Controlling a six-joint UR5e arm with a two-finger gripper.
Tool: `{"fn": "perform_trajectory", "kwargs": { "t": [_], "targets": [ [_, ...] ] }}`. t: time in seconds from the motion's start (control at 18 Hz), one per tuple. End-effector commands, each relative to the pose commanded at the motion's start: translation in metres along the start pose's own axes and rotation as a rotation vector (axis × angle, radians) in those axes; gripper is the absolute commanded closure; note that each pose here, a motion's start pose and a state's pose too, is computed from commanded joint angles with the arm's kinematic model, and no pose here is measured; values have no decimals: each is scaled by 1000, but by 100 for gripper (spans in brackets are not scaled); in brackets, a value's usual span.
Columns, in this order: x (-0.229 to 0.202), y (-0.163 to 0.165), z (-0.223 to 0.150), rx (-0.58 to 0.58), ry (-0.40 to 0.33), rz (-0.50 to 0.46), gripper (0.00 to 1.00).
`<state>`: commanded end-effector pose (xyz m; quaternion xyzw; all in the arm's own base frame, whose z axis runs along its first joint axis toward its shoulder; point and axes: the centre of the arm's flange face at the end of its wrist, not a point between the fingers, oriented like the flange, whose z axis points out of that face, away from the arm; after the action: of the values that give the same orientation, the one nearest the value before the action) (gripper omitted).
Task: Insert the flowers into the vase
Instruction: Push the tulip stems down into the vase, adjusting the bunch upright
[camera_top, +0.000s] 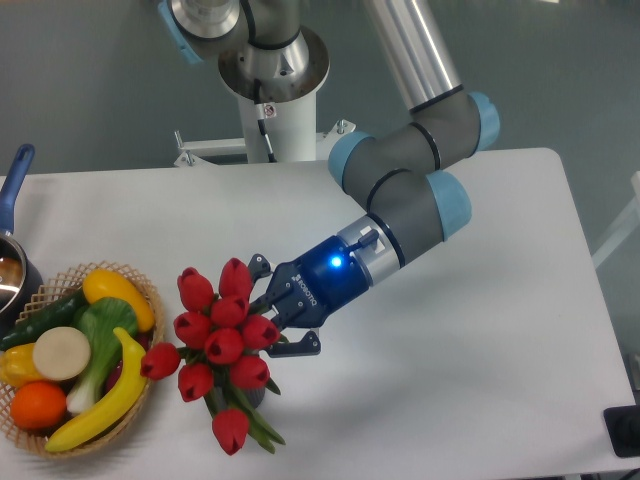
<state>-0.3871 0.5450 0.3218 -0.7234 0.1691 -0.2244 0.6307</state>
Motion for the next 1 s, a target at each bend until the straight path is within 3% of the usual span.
{"fn": "perform_trajectory", "kwargs": {
  "t": [1.0],
  "targets": [
    [11,47,2,-8,6,-40,82]
  ]
}}
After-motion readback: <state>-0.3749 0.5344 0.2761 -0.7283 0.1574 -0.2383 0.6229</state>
